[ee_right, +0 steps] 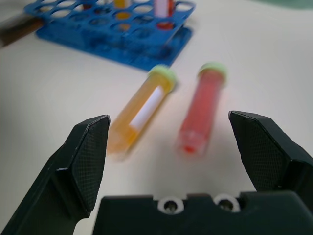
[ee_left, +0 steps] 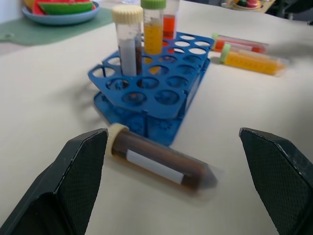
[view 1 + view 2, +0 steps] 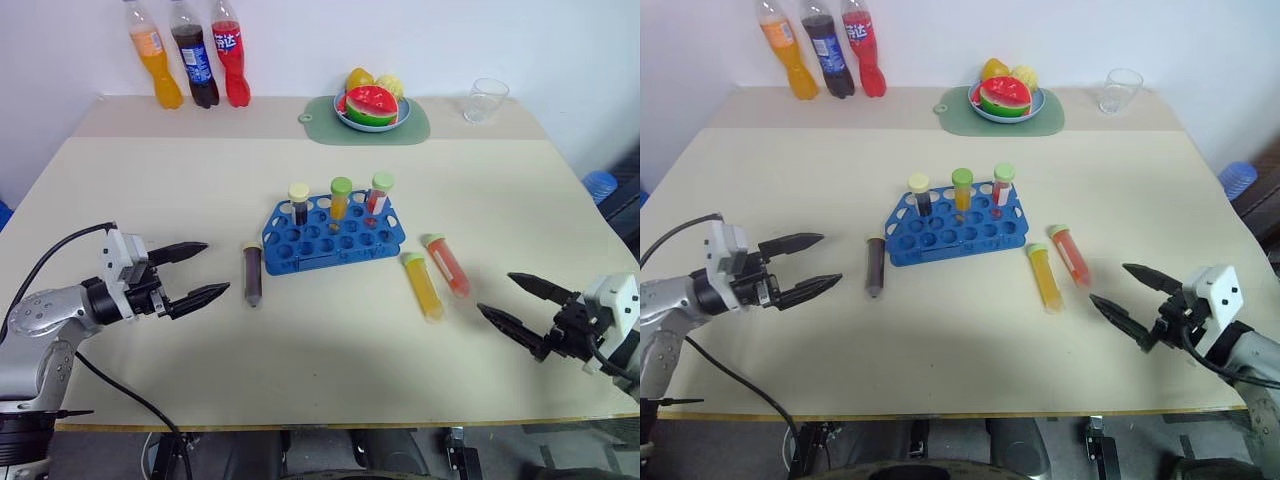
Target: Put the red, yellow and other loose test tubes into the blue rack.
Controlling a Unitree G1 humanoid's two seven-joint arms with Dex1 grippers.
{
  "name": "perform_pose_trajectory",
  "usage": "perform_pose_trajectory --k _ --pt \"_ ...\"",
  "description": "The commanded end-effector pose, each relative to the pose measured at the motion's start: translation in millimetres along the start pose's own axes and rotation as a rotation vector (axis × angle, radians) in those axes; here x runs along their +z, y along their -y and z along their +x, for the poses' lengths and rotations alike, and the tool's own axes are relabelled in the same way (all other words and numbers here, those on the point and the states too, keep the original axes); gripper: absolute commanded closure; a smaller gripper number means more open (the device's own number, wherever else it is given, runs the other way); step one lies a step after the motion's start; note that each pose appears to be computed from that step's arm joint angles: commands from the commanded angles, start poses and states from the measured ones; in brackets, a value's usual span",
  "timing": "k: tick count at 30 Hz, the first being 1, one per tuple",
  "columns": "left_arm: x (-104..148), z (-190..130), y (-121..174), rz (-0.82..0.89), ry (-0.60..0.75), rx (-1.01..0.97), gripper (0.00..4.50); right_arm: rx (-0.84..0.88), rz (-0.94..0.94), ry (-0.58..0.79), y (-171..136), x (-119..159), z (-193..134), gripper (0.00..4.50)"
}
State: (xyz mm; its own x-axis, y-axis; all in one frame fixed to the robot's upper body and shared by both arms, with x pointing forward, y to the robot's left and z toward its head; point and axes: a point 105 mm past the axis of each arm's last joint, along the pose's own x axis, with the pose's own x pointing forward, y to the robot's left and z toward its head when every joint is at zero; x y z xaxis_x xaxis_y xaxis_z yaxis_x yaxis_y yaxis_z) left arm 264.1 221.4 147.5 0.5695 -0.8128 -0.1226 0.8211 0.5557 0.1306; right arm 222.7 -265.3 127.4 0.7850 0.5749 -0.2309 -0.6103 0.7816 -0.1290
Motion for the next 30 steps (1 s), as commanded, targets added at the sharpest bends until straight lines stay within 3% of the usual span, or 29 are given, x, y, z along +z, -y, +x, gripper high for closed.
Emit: perform_pose_trajectory --k 1,10,16,19,30 --pt "11.5 -2.7 -1.3 0.044 0.023 0.008 0.07 -0.003 -0.033 0.015 0.9 10.4 -2.0 0.18" --pt "23.0 8.0 2.5 0.066 0.065 -0.052 0.07 -0.065 0.019 0.024 8.5 28.4 13.7 0.18" --pt "22.1 21.0 8.4 0.083 0.077 -0.085 0.07 -0.147 0.102 -0.106 24.2 41.7 38.0 0.18" --pt "19.8 24.2 11.7 0.08 0.08 -0.092 0.07 -0.103 0.205 -0.153 23.3 49.2 49.0 0.18" --pt "16.5 25.6 19.2 0.065 0.084 -0.078 0.07 -0.169 0.34 -0.408 47.2 39.9 89.4 0.18"
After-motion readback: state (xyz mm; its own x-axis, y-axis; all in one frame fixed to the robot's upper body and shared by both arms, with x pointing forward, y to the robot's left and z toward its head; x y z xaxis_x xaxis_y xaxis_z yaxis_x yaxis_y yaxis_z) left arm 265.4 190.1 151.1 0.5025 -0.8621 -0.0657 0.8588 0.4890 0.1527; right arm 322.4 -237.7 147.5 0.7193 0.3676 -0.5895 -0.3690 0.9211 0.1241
